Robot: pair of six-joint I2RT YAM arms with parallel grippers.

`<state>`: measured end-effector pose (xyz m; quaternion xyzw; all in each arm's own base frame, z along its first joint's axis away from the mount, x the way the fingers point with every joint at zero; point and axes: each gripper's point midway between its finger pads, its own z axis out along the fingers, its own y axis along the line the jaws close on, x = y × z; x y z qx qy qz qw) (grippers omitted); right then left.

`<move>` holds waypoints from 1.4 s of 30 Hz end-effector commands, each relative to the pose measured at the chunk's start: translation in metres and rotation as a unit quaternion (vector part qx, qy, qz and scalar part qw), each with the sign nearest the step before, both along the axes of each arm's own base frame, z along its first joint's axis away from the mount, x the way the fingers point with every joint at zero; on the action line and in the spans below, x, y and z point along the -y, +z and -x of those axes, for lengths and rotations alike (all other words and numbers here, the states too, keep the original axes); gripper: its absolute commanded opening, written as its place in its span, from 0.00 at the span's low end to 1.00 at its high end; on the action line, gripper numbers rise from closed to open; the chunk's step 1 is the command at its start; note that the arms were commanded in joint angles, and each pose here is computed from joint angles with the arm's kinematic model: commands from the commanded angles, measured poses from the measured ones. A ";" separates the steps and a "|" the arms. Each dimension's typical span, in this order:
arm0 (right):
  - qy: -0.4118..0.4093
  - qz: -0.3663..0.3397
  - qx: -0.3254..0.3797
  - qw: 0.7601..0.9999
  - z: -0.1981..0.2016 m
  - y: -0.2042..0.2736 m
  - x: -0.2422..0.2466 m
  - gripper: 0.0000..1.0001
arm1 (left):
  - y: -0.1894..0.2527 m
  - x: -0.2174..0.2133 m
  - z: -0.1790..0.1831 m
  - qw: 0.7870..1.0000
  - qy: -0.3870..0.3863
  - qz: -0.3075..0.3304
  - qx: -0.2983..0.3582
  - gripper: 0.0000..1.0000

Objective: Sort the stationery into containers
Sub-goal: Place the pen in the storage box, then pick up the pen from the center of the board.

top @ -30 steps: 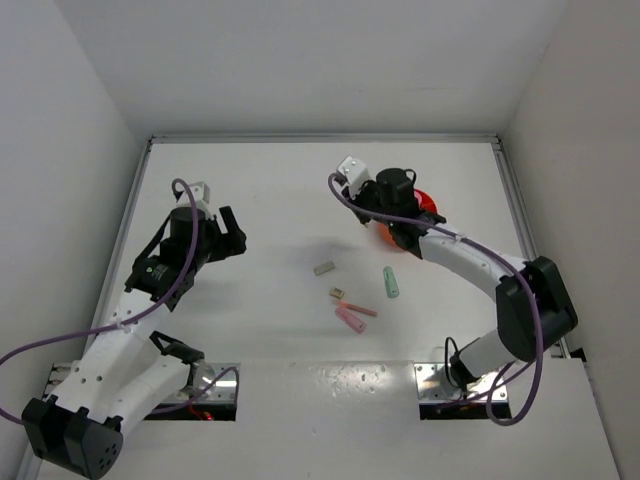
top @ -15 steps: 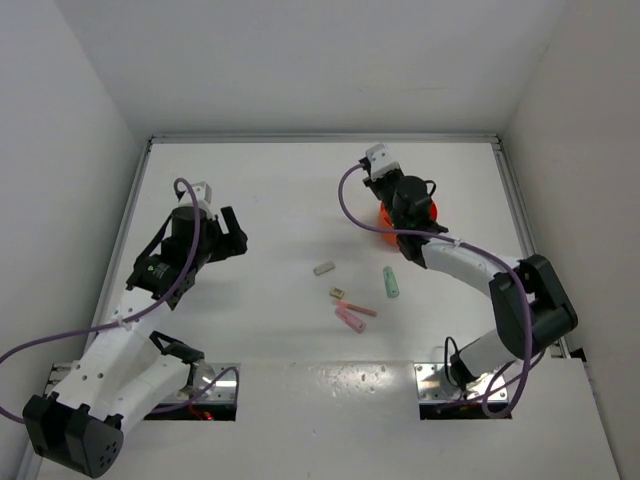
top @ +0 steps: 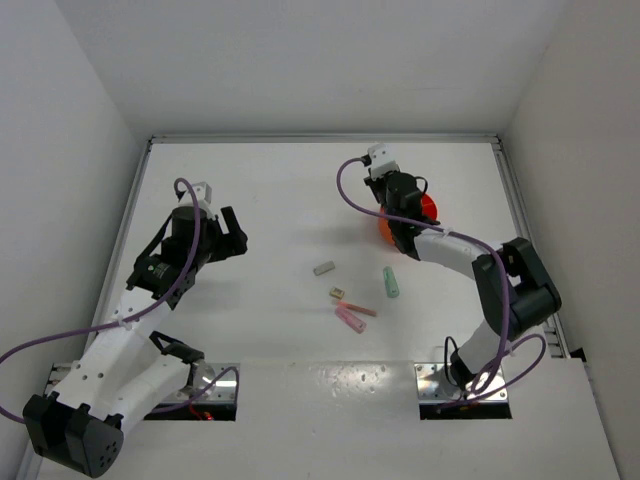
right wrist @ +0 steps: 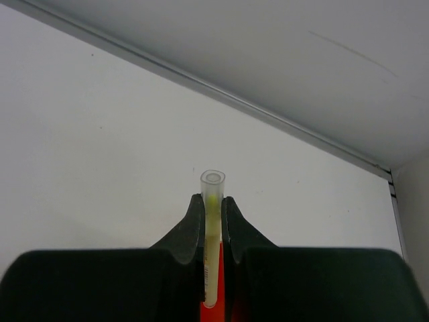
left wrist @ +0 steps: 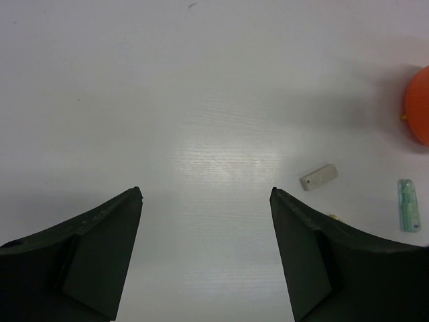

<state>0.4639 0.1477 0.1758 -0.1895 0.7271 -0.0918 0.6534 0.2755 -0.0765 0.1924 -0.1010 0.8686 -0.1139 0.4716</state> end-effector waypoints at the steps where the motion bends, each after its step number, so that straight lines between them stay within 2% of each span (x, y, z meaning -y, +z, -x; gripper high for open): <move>1: -0.001 -0.023 -0.001 1.000 -0.012 0.006 -0.002 0.00 | 0.008 -0.001 -0.005 1.000 0.000 0.003 0.018 0.83; 7: -0.002 -0.018 -0.025 1.000 -0.014 -0.014 0.003 0.00 | 0.004 0.000 -0.004 1.000 -0.004 0.004 0.013 0.83; 10: 0.006 -0.019 -0.041 0.999 -0.013 -0.022 0.003 0.10 | 0.004 0.000 -0.004 1.000 -0.004 0.004 0.013 0.83; 11: 0.001 -0.017 -0.047 0.999 -0.012 -0.023 0.009 0.18 | 0.004 0.000 -0.004 1.000 -0.004 0.004 0.013 0.83; 13: 0.014 -0.024 -0.050 0.998 -0.012 -0.021 0.003 0.27 | 0.004 0.000 -0.004 1.000 -0.004 0.004 0.013 0.83; 14: 0.009 -0.022 -0.056 0.998 -0.013 -0.024 0.008 0.35 | 0.004 0.000 -0.004 1.000 -0.004 0.004 0.013 0.83; 17: 0.020 -0.032 -0.062 0.997 -0.011 -0.022 0.003 0.47 | 0.004 0.000 -0.004 1.000 -0.004 0.004 0.013 0.84; 18: 0.025 -0.031 -0.067 0.997 -0.010 -0.024 0.001 0.47 | 0.004 0.000 -0.004 1.000 -0.004 0.004 0.013 0.84; 21: 0.032 -0.036 -0.061 0.997 -0.009 -0.014 0.002 0.46 | 0.004 0.000 -0.004 1.000 -0.004 0.004 0.013 0.84; 22: 0.039 -0.042 -0.047 0.997 -0.007 0.000 0.001 0.40 | 0.004 0.000 -0.004 1.000 -0.004 0.004 0.013 0.84; 23: 0.058 -0.047 -0.045 0.996 -0.003 0.007 -0.005 0.32 | 0.004 0.000 -0.004 1.000 -0.004 0.004 0.013 0.84; 24: 0.076 -0.051 -0.041 0.995 0.001 0.016 -0.010 0.10 | 0.004 0.000 -0.004 1.000 -0.004 0.004 0.013 0.84; 25: 0.101 -0.052 -0.055 0.992 0.009 0.016 -0.016 0.01 | 0.004 0.000 -0.004 1.000 -0.004 0.004 0.013 0.82; 26: 0.194 -0.054 -0.054 0.978 0.028 0.034 -0.043 0.00 | 0.004 0.000 -0.004 1.000 -0.004 0.004 0.013 0.79; 27: 0.257 -0.046 -0.059 0.964 0.040 0.045 -0.060 0.00 | 0.003 0.003 -0.003 1.000 -0.009 0.007 0.012 0.61; 28: 0.324 -0.027 -0.137 0.936 0.071 0.019 -0.072 0.00 | 0.005 0.003 -0.005 1.000 -0.012 0.004 0.018 0.42; 29: 0.475 0.009 -0.144 0.868 0.114 0.017 -0.101 0.08 | 0.005 0.005 -0.004 1.000 -0.018 0.007 0.017 0.23; 30: 0.531 0.032 -0.160 0.832 0.132 0.017 -0.112 0.35 | 0.005 0.007 -0.004 1.000 -0.023 0.010 0.016 0.00; 31: 0.556 0.024 -0.246 0.793 0.167 -0.010 -0.107 0.47 | 0.005 0.009 -0.005 0.999 -0.029 0.008 0.016 0.00; 32: 0.584 0.019 -0.266 0.766 0.183 -0.016 -0.114 0.55 | 0.005 0.011 -0.005 0.999 -0.034 0.011 0.015 0.00; 33: 0.593 0.023 -0.287 0.752 0.193 -0.021 -0.123 0.61 | 0.005 0.013 -0.004 0.999 -0.045 0.011 0.015 0.00; 34: 0.588 0.023 -0.338 0.735 0.207 -0.042 -0.121 0.63 | 0.005 0.013 -0.004 0.999 -0.045 0.011 0.015 0.04; 35: 0.576 0.047 -0.361 0.732 0.214 -0.054 -0.123 0.63 | 0.002 0.015 -0.004 0.999 -0.052 0.009 0.010 0.33; 36: 0.568 0.058 -0.373 0.731 0.219 -0.061 -0.123 0.57 | 0.002 0.015 -0.004 0.999 -0.052 0.009 0.010 0.34; 37: 0.561 0.068 -0.386 0.729 0.226 -0.070 -0.122 0.43 | 0.002 0.015 -0.004 0.999 -0.052 0.009 0.010 0.65; 38: 0.536 0.092 -0.398 0.739 0.229 -0.081 -0.115 0.38 | 0.002 0.017 -0.003 0.998 -0.056 0.011 0.010 0.74; 40: 0.498 0.106 -0.415 0.754 0.236 -0.089 -0.115 0.34 | 0.002 0.017 -0.003 0.998 -0.056 0.011 0.010 0.81; 42: 0.474 0.111 -0.424 0.764 0.242 -0.096 -0.113 0.34 | 0.002 0.017 -0.003 0.998 -0.056 0.011 0.010 0.83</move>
